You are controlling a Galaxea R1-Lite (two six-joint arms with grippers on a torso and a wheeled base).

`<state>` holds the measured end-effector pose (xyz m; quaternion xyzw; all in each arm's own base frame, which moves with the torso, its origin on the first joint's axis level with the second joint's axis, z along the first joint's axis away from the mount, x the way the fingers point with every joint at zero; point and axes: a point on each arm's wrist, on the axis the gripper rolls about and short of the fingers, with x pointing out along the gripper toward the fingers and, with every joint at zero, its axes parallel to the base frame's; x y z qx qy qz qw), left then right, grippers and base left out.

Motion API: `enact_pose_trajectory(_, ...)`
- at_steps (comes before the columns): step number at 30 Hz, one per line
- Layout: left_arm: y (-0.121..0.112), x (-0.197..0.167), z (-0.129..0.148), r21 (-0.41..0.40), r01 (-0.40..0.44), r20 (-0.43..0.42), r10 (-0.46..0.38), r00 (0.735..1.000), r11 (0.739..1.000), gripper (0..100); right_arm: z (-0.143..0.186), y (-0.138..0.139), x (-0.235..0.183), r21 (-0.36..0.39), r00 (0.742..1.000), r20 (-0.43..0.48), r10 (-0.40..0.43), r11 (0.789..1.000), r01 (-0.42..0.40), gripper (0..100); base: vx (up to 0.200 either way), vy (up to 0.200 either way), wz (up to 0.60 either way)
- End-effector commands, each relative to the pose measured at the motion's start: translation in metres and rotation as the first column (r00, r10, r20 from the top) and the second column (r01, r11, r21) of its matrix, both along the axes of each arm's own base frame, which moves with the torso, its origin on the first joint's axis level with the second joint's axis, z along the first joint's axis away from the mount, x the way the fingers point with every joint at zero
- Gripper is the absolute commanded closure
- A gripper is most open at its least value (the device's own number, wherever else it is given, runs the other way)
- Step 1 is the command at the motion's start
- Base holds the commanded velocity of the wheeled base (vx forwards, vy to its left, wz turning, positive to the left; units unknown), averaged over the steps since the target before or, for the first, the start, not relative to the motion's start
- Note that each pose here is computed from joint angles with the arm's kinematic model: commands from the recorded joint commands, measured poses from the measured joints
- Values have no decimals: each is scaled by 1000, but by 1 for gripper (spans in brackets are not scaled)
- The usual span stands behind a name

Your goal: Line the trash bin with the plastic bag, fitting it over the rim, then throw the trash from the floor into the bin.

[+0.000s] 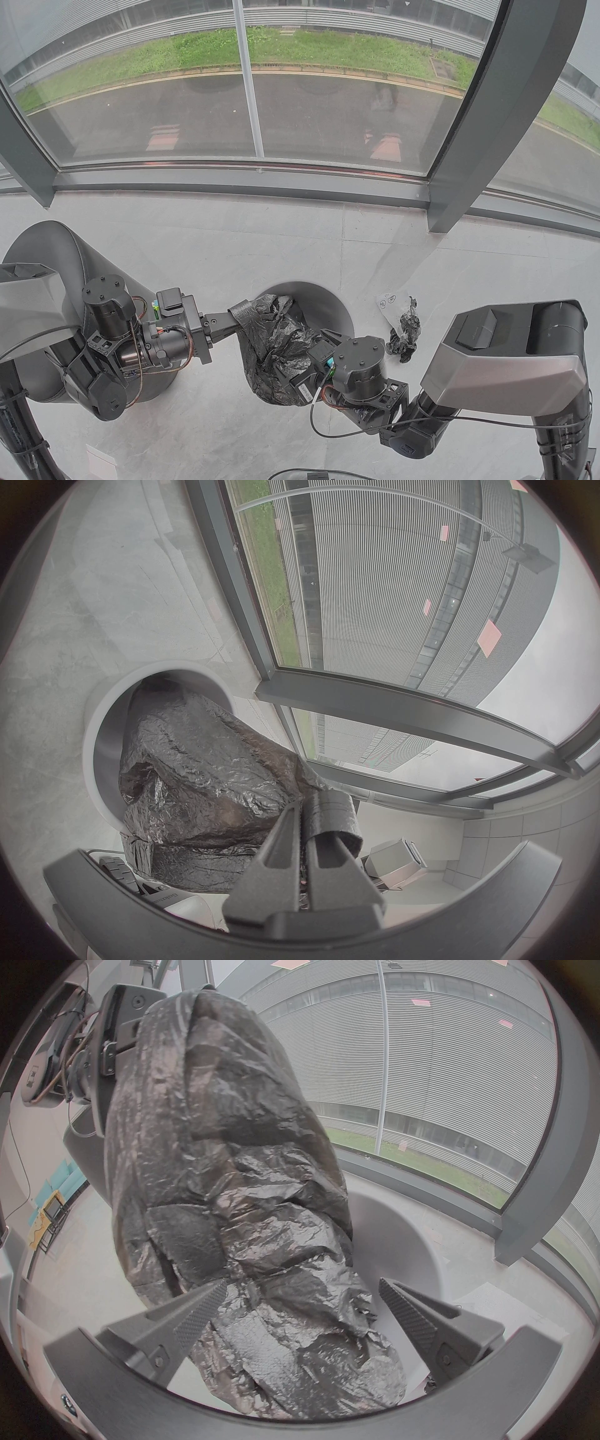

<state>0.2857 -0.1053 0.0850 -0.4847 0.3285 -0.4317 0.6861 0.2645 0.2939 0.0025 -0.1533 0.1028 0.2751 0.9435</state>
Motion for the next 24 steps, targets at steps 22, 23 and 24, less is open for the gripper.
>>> enact_pose_trajectory(22, 1, 1, -1, 0, -3, -2, 3, 1000, 1000, 100, -22, 13, -25, -37, 997, -30, 69, 997, -70, 0, 0, 0, 0)
enact_pose_trajectory(23, 1, 1, -1, 0, -5, -1, 5, 1000, 1000, 100, -23, 14, -24, -37, 997, -30, 68, 997, -69, 0, 0, 0, 0)
enact_pose_trajectory(24, 1, 1, 0, 0, -5, -1, 5, 1000, 1000, 100, -25, 16, -22, -36, 997, -29, 68, 997, -69, 0, 0, 0, 0)
